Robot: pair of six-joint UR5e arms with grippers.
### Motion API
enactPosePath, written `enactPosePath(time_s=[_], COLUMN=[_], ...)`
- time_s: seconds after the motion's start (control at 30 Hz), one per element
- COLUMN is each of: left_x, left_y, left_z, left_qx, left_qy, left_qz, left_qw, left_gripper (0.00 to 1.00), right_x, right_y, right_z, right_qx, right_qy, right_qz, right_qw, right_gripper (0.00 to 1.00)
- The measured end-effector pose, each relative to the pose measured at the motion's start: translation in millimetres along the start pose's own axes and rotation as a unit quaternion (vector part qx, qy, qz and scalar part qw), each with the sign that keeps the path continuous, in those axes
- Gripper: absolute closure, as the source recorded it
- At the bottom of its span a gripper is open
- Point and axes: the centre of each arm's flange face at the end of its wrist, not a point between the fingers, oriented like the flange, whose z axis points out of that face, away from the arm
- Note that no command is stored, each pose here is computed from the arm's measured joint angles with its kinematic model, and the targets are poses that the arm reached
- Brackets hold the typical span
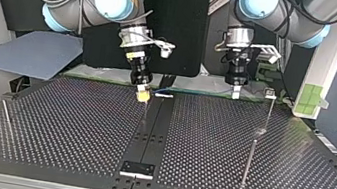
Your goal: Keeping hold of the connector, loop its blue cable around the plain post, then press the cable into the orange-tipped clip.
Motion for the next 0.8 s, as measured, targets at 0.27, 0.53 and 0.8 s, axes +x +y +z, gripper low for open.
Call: enactPosePath(time_s=[0.27, 0.53, 0.8], left_x=[-48.2, -92.8, -140.8], left_y=[-4.6, -7.2, -7.0], left_z=[6.6, 11.0, 11.1], left_qx=[-0.01, -0.015, -0.02], left_qy=[-0.024, -0.046, -0.071], left_qz=[-0.011, -0.019, -0.025], left_qw=[0.9996, 0.9987, 0.9969], left_gripper=[1.0, 1.0, 1.0], right_x=[40.7, 38.5, 56.1], right_y=[-4.7, -9.0, -13.9], right_z=[13.3, 19.8, 31.3], right_qx=[0.036, 0.05, 0.072], right_qy=[0.02, 0.019, 0.036], right_qz=[-0.0017, -0.0014, 0.0002], right_qw=[0.9992, 0.9986, 0.9967], right_gripper=[1.0, 1.0, 1.0])
